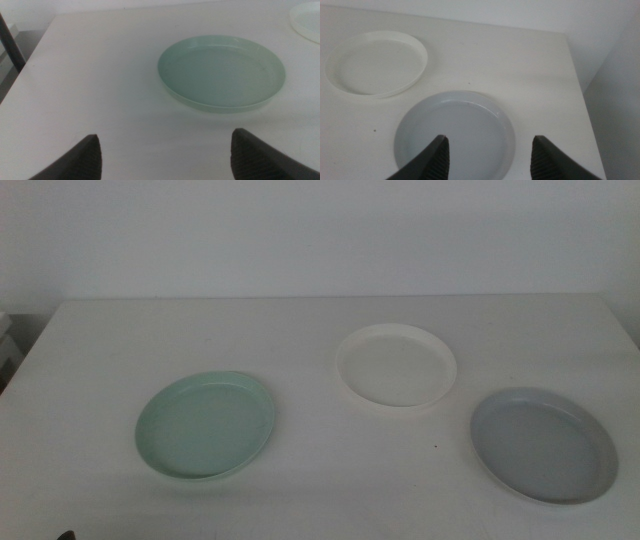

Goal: Stack the three bowls on top of each other.

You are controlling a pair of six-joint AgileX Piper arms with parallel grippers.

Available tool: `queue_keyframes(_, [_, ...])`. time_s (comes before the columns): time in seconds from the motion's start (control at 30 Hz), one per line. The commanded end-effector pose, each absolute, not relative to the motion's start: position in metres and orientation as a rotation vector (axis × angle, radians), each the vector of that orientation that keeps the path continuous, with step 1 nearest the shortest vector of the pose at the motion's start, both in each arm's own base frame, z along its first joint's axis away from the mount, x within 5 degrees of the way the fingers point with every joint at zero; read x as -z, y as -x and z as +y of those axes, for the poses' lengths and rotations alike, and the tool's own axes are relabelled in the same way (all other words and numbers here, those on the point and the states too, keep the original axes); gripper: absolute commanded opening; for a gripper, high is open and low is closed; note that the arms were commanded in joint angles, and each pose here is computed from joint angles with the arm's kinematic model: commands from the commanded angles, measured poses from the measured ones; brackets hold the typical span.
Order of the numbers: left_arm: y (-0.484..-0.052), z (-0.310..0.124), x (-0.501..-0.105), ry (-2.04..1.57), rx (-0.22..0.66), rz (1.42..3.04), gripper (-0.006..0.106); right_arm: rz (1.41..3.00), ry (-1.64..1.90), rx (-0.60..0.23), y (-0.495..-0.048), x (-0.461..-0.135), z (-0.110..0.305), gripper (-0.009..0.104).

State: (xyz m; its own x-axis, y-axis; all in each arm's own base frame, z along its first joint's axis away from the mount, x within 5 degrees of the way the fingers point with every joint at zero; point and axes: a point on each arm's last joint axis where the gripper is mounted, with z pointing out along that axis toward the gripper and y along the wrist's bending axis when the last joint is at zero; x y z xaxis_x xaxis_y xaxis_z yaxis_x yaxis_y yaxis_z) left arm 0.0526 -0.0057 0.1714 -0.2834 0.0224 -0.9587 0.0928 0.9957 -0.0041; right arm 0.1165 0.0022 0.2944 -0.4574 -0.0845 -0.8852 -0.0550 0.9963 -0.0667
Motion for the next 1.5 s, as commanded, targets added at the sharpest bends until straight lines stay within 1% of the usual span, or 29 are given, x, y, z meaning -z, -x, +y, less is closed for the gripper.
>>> queue_keyframes(0.0, [-0.053,-0.005,-0.18,-0.064,0.077,1.773,0.086,2.004,0.095,0.032,-0.137,-0.326,0.003,0.043])
queue_keyframes(0.1, [-0.053,-0.005,-0.18,-0.064,0.077,1.773,0.086,2.049,0.097,0.025,-0.159,-0.344,0.003,0.043])
queue_keyframes(0.23, [-0.053,-0.005,-0.18,-0.064,0.077,1.773,0.086,2.084,0.074,-0.026,-0.192,-0.362,0.006,0.043])
queue_keyframes(0.37, [-0.053,-0.005,-0.18,-0.064,0.077,1.773,0.086,2.138,0.061,-0.076,-0.229,-0.371,0.009,0.043])
queue_keyframes(0.53, [-0.053,-0.005,-0.18,-0.064,0.077,1.773,0.086,2.242,0.087,-0.119,-0.278,-0.374,0.014,0.043])
queue_keyframes(0.73, [-0.053,-0.005,-0.18,-0.064,0.077,1.773,0.086,2.368,0.079,-0.21,-0.331,-0.365,0.02,0.043])
queue_keyframes(0.97, [-0.053,-0.005,-0.18,-0.064,0.077,1.773,0.086,2.435,0.095,-0.232,-0.381,-0.343,0.028,0.043])
queue_keyframes(1.17, [-0.053,-0.005,-0.18,-0.064,0.077,1.773,0.086,2.477,0.12,-0.272,-0.421,-0.316,0.05,0.043])
queue_keyframes(1.27, [-0.053,-0.005,-0.18,-0.064,0.077,1.773,0.086,2.534,0.108,-0.29,-0.44,-0.299,0.058,0.049])
queue_keyframes(1.47, [-0.053,-0.005,-0.18,-0.064,0.077,1.773,0.086,2.596,0.13,-0.306,-0.463,-0.267,0.077,0.067])
